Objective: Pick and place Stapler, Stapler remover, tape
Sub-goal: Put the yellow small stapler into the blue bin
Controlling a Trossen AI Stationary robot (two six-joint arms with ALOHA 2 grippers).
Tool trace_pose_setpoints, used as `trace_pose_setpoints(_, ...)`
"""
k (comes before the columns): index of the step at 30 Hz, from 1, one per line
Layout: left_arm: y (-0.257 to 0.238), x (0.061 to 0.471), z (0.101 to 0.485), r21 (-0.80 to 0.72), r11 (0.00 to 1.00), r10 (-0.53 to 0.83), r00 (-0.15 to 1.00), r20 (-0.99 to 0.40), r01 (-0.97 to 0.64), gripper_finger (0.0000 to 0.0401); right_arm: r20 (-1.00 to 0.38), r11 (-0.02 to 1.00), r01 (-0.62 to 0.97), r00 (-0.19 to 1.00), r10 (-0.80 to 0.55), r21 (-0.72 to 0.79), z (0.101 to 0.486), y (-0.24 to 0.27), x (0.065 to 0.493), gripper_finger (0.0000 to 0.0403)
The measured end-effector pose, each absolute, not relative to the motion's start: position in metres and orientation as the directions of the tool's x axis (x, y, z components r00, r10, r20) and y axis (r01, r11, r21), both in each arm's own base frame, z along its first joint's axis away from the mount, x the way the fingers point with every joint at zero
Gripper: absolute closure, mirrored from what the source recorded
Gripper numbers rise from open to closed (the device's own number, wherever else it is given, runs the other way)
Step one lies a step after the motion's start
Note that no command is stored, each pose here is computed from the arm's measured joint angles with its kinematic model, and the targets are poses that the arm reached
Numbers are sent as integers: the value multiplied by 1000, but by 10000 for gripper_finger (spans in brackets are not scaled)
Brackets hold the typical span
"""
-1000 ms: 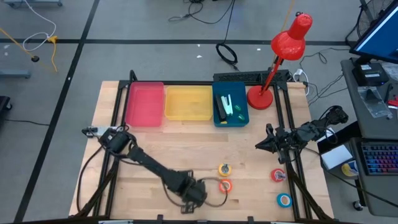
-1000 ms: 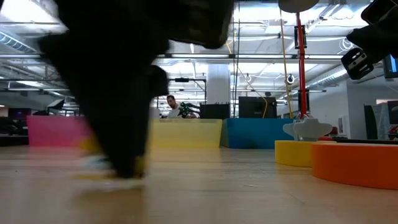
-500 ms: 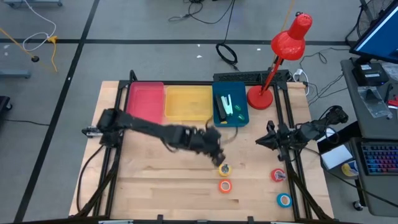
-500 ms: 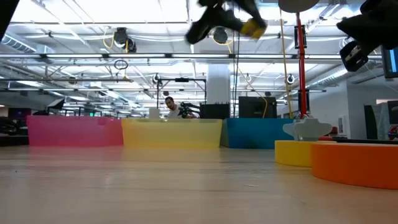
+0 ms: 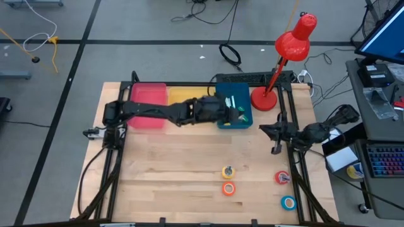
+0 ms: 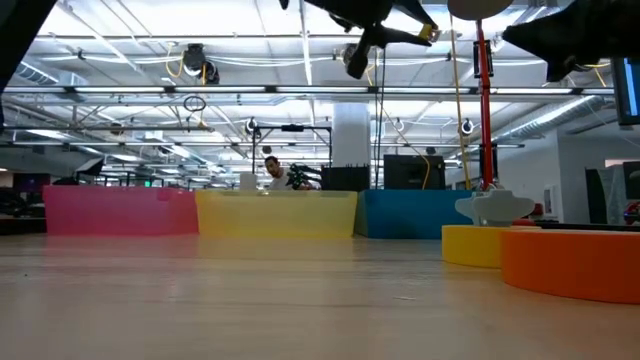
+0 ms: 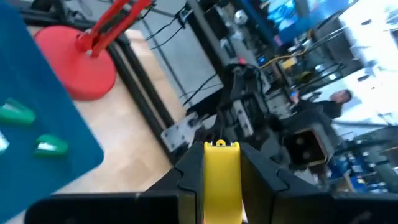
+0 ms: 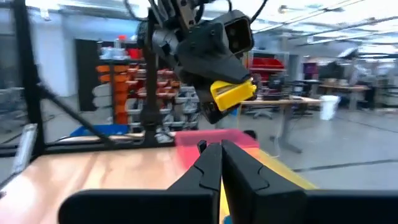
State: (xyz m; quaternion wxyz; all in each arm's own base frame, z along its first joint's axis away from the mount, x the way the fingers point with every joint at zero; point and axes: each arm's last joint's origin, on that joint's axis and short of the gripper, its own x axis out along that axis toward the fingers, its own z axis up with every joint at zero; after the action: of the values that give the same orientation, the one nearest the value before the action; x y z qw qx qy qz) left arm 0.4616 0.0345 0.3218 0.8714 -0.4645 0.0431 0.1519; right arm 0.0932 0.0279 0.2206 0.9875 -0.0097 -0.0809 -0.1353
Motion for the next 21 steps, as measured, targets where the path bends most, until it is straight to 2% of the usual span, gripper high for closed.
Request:
trace_pose_setpoints(8, 53, 465, 323, -779, 571, 230, 961, -150, -259, 333, 199, 897, 312, 902, -383, 314, 225, 20, 109, 379)
trace_pose_setpoints(13, 58, 465, 327, -726, 643, 240, 965, -109, -242, 333, 279, 864, 236, 880, -384, 444, 232, 11, 115, 336)
trace_pose_setpoints(21, 55, 465, 330, -686, 692, 238, 968, -75, -223, 333, 269, 800, 153, 891, -366, 580, 227, -13, 129, 260)
